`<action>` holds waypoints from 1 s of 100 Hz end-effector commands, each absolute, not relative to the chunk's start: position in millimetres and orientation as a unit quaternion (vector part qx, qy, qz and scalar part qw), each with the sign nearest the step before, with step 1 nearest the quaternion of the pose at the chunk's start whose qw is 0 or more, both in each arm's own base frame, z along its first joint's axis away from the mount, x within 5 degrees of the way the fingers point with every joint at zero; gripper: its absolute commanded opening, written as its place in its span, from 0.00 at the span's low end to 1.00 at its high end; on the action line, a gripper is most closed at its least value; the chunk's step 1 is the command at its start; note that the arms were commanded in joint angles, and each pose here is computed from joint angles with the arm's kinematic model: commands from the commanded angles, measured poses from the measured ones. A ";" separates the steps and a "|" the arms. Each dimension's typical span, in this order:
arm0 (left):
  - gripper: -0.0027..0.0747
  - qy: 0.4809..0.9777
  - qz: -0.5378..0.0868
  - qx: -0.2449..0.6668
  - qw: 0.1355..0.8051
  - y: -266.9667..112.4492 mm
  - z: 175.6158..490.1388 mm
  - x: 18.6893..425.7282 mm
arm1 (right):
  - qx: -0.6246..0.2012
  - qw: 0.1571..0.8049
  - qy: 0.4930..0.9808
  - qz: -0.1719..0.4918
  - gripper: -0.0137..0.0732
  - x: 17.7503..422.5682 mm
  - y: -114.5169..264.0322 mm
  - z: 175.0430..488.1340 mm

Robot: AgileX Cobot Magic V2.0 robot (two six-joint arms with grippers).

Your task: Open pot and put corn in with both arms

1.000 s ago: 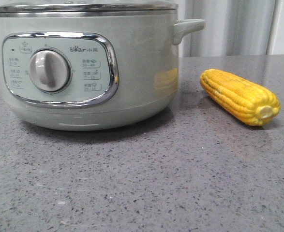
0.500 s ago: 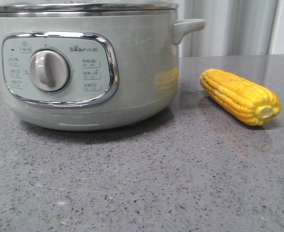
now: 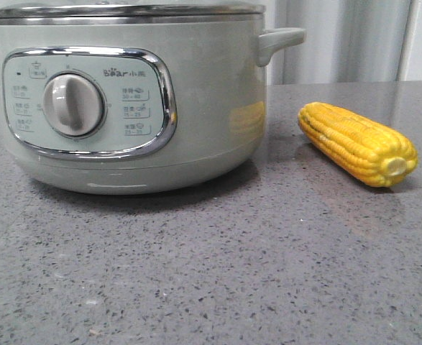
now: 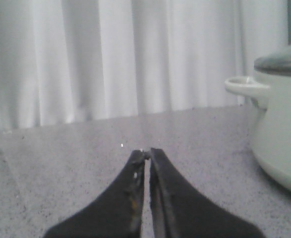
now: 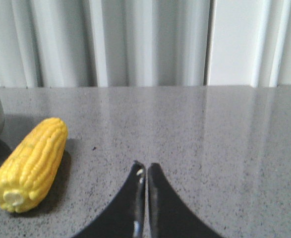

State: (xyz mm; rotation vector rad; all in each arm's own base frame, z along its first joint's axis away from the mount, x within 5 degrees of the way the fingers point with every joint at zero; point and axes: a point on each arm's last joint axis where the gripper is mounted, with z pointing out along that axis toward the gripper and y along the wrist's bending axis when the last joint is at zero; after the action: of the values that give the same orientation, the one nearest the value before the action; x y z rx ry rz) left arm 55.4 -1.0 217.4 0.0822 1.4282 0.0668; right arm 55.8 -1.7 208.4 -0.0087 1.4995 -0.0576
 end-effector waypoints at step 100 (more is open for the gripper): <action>0.41 0.636 0.021 0.046 0.770 -4.9 337.1 117.3 | -0.008 0.631 0.775 -0.029 0.07 104.5 -3.8 305.9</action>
State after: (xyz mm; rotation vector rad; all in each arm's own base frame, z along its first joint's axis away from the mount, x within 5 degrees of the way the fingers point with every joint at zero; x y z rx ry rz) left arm 113.7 -2.4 316.7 0.0947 1.5154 0.0645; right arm 100.7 -3.0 287.8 -0.0109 1.8814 -0.0491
